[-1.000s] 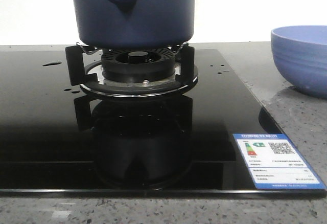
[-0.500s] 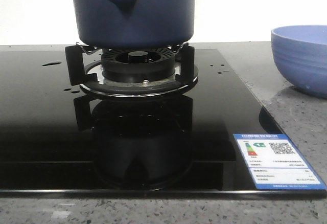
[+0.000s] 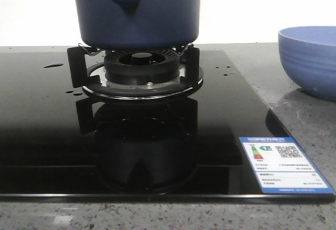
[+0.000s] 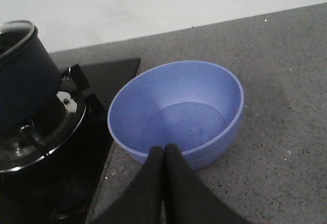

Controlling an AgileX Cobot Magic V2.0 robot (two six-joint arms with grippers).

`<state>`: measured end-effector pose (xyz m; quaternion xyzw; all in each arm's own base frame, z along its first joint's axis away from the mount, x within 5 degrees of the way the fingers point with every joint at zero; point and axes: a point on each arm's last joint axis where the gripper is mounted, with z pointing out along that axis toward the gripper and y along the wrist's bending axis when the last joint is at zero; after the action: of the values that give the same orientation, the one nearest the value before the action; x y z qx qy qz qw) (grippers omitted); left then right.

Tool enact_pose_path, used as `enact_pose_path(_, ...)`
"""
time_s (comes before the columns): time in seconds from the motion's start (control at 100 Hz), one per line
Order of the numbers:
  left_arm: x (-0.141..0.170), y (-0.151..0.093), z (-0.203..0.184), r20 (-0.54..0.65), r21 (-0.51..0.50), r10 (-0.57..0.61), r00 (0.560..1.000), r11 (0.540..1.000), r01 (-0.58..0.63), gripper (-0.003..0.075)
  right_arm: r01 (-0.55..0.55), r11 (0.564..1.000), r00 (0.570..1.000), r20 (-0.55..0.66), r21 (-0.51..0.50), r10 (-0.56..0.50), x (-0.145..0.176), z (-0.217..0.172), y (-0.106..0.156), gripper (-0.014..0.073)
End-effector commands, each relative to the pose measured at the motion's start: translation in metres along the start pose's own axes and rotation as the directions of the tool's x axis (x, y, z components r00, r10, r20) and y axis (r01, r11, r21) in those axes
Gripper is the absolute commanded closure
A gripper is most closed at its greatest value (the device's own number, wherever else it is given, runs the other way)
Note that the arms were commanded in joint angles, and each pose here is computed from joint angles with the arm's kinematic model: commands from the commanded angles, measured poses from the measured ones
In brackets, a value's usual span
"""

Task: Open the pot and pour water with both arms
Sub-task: 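Grasp the purple lid knob with the left gripper and lift the lid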

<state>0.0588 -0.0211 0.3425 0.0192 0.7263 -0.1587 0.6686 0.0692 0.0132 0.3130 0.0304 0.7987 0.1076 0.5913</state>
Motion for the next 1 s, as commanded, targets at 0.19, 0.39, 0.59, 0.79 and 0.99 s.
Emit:
enact_pose_path(0.19,-0.043,-0.019,0.028,-0.002,0.171,0.030,1.000,0.985,-0.029,0.0659,0.056,0.997,0.998,-0.015,-0.050,-0.057,-0.047,0.016,0.010,0.0635)
enact_pose_path(0.39,-0.045,-0.030,0.050,-0.019,0.342,-0.027,0.999,0.939,0.031,0.0303,0.055,0.992,0.998,-0.031,-0.116,-0.059,-0.049,0.022,0.017,0.0370)
enact_pose_path(0.59,-0.039,-0.038,0.075,-0.069,0.497,-0.017,0.997,0.866,0.049,0.0305,0.051,0.992,0.998,-0.033,-0.120,-0.056,-0.049,0.022,0.017,0.0137)
enact_pose_path(0.79,-0.035,-0.039,0.106,-0.081,0.588,0.010,0.997,0.808,0.040,0.0332,0.048,0.991,0.998,-0.033,-0.121,-0.052,-0.049,0.022,0.018,0.0139)
enact_pose_path(0.99,-0.037,-0.047,0.143,-0.082,0.649,0.086,0.993,0.761,-0.012,0.0330,0.048,0.991,0.998,-0.035,-0.122,-0.053,-0.049,0.022,0.018,0.0139)
